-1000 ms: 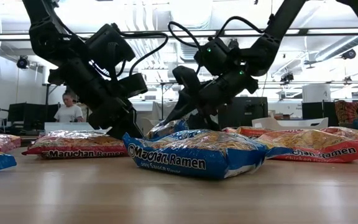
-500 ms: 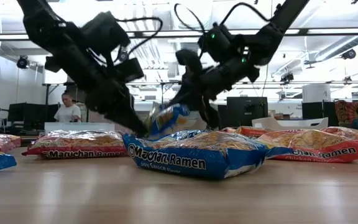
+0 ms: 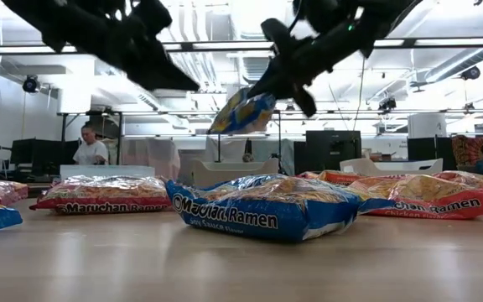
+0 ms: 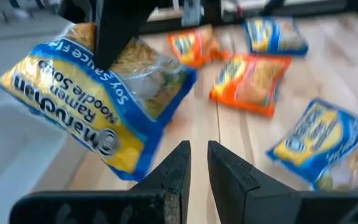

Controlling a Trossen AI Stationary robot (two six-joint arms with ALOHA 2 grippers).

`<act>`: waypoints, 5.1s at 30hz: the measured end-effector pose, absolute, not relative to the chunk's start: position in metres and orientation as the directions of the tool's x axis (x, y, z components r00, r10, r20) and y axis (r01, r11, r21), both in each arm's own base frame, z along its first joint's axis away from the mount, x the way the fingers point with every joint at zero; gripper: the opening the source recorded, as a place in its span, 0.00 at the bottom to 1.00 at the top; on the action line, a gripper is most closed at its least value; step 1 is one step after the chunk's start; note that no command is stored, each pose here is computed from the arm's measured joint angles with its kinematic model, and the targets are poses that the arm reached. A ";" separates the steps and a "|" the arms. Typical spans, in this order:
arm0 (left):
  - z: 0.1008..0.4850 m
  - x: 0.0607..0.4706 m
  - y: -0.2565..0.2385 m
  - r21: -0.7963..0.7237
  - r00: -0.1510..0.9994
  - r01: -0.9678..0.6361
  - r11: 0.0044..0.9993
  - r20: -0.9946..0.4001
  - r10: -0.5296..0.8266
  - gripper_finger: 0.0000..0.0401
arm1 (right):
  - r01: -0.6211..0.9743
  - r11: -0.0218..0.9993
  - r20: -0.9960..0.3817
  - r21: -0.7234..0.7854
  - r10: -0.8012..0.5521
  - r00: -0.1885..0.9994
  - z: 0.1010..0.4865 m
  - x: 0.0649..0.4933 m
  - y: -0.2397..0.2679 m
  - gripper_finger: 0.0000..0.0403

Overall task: Sort Maruchan noodles
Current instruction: Put the blue noodle pack into the white bin, then put the orange noodle pack into the transparent bin

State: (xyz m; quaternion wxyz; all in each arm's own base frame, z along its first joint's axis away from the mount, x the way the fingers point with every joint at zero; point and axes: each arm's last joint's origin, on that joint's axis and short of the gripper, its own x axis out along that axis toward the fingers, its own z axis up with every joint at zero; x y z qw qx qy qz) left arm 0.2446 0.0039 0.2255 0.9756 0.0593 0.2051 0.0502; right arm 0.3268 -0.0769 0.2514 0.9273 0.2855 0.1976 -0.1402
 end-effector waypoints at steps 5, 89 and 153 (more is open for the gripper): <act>0.241 0.237 0.004 0.130 0.940 -0.085 0.988 -0.319 0.123 0.09 | 0.534 0.782 -0.449 0.322 -0.370 0.813 0.276 0.301 -0.080 0.03; 0.241 0.237 0.004 0.129 0.943 -0.088 0.988 -0.310 0.125 0.09 | 0.928 0.211 -0.414 -0.306 -0.908 0.070 0.174 0.196 -0.124 0.20; 0.224 0.271 0.004 -0.195 0.975 -0.158 0.968 -0.186 0.122 0.09 | 0.645 0.712 -0.606 0.278 -0.391 0.693 0.137 0.254 -0.040 0.09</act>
